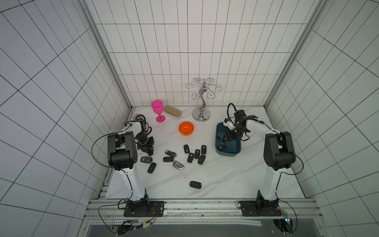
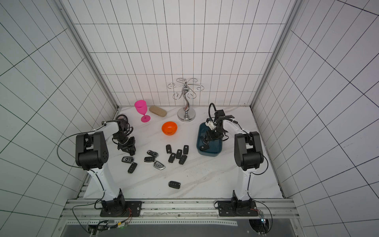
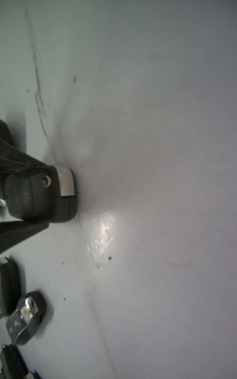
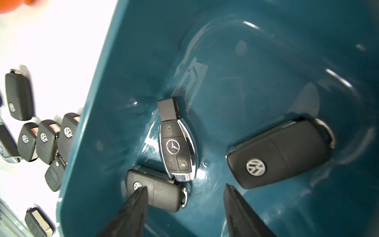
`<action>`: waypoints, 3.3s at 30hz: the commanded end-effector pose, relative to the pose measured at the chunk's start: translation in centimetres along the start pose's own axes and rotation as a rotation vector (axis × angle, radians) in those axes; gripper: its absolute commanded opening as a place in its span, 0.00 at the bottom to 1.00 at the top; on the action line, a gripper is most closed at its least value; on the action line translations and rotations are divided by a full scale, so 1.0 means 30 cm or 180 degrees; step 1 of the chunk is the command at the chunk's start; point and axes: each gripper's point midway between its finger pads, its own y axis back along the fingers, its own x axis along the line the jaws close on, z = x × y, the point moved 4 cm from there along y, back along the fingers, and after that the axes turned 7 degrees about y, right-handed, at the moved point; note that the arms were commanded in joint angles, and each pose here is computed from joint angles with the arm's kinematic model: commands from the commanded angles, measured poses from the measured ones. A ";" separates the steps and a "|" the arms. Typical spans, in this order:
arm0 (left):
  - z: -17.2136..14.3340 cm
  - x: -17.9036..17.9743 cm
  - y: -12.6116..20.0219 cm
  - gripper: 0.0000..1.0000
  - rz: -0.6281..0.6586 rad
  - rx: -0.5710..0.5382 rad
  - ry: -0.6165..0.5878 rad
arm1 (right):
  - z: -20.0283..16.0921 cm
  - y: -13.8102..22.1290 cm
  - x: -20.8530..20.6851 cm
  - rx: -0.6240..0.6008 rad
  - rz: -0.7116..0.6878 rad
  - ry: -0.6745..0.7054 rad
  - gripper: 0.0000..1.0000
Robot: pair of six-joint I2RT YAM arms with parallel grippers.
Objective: Place the car key into the storage box
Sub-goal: Pick up the car key from the center of the board, then place the car key in the storage box.
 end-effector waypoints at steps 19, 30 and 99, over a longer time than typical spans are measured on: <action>-0.279 -0.645 0.436 0.28 -0.0733 -0.1733 -0.3267 | 0.128 0.310 0.303 -0.0690 0.1504 0.0095 0.95; -0.471 -0.885 0.337 0.28 -0.0381 -0.1848 -0.4128 | 0.203 0.286 0.481 -0.0482 0.2568 -0.0025 0.84; -0.418 -0.902 0.483 0.84 -0.0853 -0.1838 -0.3666 | 0.164 0.116 0.141 -0.0258 0.1207 -0.0264 0.02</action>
